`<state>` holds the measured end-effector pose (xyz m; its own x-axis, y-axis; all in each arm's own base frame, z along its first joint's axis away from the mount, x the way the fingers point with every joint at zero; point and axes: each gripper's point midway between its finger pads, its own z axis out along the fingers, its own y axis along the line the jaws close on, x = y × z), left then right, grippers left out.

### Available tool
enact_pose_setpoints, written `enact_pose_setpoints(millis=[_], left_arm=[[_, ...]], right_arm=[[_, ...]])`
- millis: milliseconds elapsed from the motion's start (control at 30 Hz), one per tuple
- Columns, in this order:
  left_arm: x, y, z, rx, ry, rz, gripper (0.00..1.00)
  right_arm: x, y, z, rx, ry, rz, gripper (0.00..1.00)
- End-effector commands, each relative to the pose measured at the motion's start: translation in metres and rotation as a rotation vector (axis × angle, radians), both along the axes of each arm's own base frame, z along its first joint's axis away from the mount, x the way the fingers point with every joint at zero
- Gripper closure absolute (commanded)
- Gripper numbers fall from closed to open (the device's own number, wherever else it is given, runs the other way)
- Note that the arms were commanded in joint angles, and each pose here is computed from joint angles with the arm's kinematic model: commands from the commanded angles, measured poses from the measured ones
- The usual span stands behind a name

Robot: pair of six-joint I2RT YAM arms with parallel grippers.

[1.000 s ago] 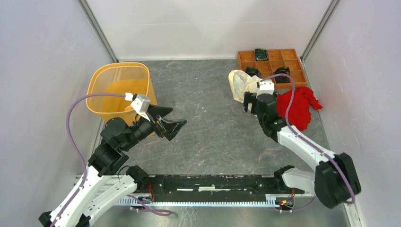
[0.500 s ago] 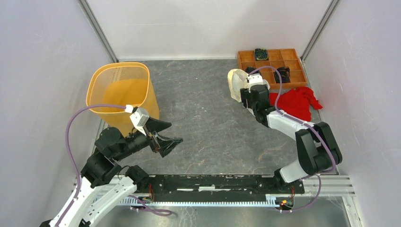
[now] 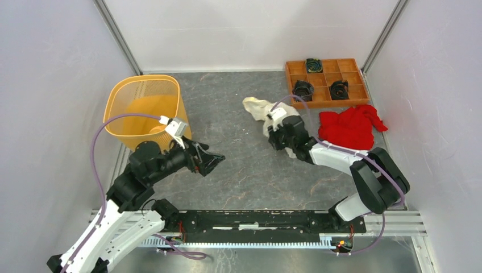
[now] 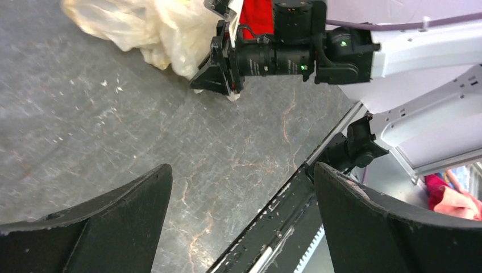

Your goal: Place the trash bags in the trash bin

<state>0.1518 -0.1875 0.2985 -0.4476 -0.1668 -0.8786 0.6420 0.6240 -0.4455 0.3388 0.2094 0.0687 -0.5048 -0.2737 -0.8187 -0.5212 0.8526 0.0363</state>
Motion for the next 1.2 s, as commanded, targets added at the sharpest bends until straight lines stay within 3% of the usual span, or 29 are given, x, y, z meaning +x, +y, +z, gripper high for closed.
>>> enact_pose_setpoints(millis=[0,100,233,333,500,667,900,1167], left_arm=[[0.015,-0.024,-0.007,-0.100,0.105,-0.003,0.00],[0.027,-0.033,-0.030,-0.052,0.172,0.004,0.00],[0.042,-0.035,-0.053,0.001,0.231,0.060,0.00],[0.057,-0.038,-0.058,0.005,0.267,0.115,0.00],[0.086,-0.049,-0.064,0.051,0.279,0.160,0.00],[0.100,-0.054,-0.081,0.176,0.284,0.150,0.01],[0.082,-0.051,-0.108,0.234,0.293,0.067,0.00],[0.093,-0.018,-0.120,0.335,0.277,0.232,0.00]], right_arm=[[-0.046,0.056,0.012,0.055,0.002,0.241,0.71],[-0.075,0.074,0.007,0.044,0.024,0.350,0.76],[-0.100,0.066,0.002,0.064,0.097,0.367,0.86],[-0.116,0.060,0.002,0.102,0.081,0.397,0.88],[-0.137,0.061,0.012,0.152,0.063,0.492,0.99],[-0.140,0.054,0.040,0.148,-0.004,0.516,1.00],[-0.143,0.029,0.039,0.070,-0.063,0.477,1.00],[-0.155,0.021,0.035,0.073,-0.018,0.470,1.00]])
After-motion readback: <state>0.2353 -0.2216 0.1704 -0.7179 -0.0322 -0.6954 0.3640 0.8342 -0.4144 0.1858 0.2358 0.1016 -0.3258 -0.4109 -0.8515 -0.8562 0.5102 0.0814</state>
